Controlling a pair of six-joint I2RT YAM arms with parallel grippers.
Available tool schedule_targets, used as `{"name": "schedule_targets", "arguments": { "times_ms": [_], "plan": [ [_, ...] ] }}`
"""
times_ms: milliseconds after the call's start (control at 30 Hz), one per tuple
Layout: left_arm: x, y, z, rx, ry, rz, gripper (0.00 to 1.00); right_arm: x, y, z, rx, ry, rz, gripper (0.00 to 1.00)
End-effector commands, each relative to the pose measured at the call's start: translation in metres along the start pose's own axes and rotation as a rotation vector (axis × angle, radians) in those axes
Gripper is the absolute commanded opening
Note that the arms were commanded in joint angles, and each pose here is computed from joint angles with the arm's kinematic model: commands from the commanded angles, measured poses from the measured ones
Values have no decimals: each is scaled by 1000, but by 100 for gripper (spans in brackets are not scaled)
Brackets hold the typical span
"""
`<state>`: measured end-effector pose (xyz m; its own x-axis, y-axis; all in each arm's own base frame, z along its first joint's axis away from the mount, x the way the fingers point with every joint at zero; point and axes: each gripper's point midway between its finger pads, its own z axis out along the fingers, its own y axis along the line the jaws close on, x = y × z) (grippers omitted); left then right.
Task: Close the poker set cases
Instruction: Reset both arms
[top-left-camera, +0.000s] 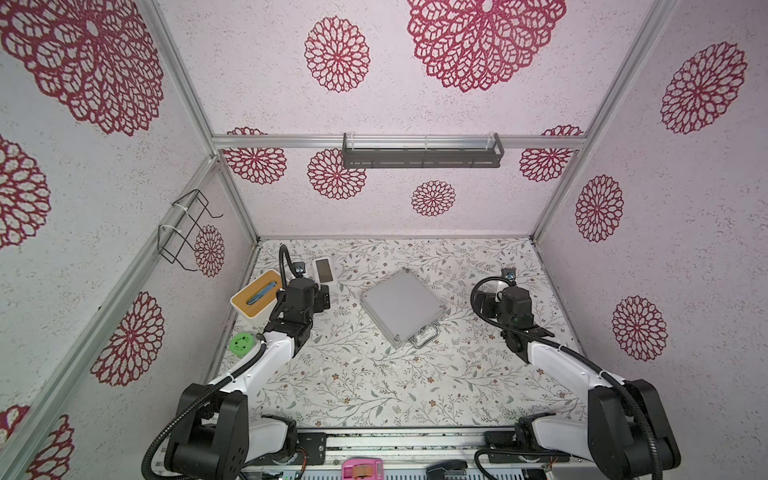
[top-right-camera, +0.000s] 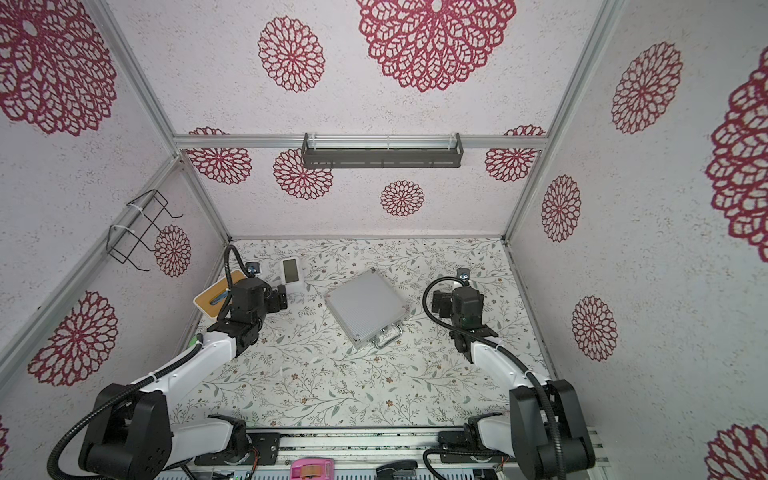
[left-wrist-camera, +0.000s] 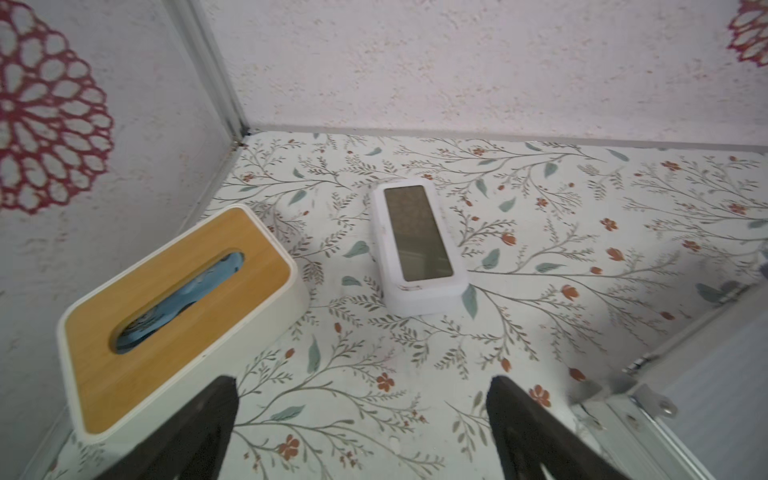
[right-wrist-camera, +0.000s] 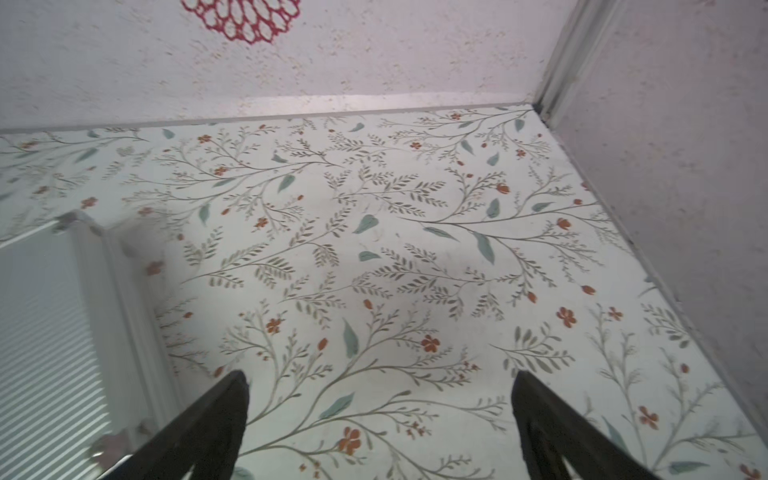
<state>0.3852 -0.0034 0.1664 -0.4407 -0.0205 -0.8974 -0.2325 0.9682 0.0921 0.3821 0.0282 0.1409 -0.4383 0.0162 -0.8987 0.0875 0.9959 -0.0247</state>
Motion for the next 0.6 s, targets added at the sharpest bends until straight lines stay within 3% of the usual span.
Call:
{"name": "schedule_targets", "arguments": {
  "times_ms": [0,300,567],
  "plan": [
    [-22,34,-5,-116,-144,-38,97,-19,-22,10,85,-132,-49,99],
    [-21,72,13,-143,-263,-93,100,6,-31,22,81,-163,-70,99],
    [-4,82,24,-155,-187,-112,99,18,-40,13,85,-233,-26,99]
  ]
}}
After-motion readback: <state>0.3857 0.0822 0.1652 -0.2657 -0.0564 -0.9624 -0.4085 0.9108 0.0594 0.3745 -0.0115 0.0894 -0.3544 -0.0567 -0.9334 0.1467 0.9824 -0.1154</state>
